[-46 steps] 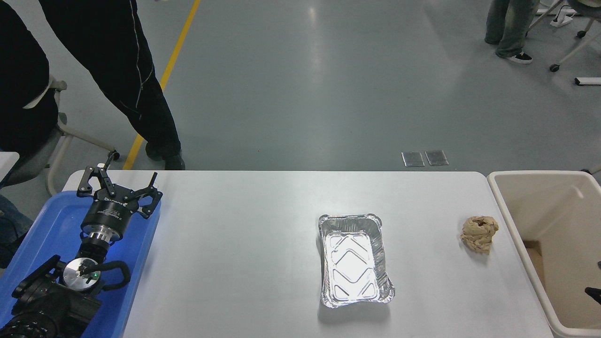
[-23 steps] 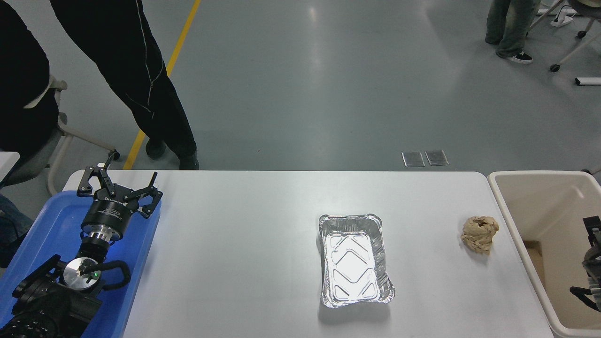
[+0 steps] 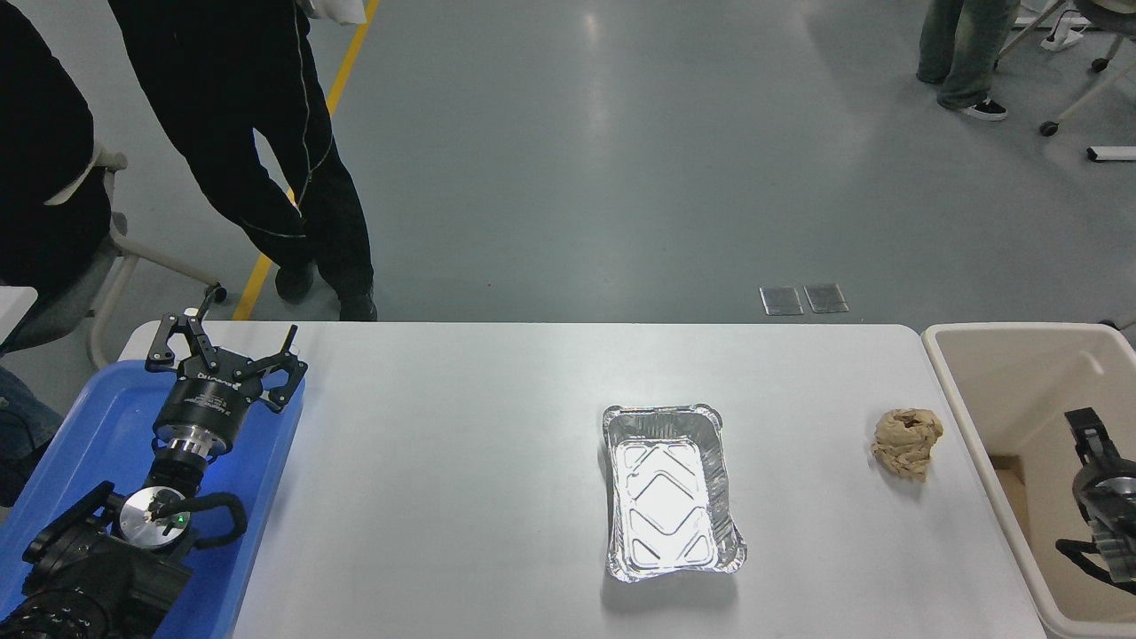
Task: Pick up foil plate and place in dustbin
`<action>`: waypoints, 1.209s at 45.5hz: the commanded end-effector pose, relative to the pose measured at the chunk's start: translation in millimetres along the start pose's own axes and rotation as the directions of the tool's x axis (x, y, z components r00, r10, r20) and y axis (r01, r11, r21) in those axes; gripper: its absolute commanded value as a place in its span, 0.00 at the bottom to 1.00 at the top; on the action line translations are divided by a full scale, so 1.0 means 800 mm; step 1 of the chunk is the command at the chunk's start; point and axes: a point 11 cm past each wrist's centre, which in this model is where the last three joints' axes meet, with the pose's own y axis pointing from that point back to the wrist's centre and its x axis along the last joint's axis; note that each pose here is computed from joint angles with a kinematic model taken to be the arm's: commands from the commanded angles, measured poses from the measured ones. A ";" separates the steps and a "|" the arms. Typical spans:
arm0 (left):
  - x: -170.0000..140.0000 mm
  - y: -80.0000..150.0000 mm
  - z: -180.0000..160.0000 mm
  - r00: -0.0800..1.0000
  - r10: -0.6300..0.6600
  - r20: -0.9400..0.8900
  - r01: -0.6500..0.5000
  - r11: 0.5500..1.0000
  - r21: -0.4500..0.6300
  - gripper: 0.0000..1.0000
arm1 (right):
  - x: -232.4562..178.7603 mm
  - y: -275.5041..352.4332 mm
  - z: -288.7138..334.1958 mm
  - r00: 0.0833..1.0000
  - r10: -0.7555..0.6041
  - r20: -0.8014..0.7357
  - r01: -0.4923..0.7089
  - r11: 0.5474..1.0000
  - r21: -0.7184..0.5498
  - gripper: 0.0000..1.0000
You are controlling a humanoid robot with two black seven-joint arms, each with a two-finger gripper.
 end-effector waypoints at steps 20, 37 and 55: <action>-0.001 -0.001 0.000 1.000 -0.004 0.006 0.004 1.000 0.012 0.99 | -0.003 0.101 -0.180 0.770 -0.295 -0.566 0.404 0.912 0.075 1.00; -0.001 -0.001 0.000 1.000 -0.004 0.006 0.004 1.000 0.012 0.99 | -0.016 0.285 -0.288 0.391 -0.443 -0.807 0.621 0.774 -0.124 1.00; 0.000 0.000 0.000 1.000 -0.001 0.005 0.001 1.000 0.010 0.99 | -0.026 0.417 -0.334 0.130 -0.520 -0.844 0.719 0.636 -0.281 1.00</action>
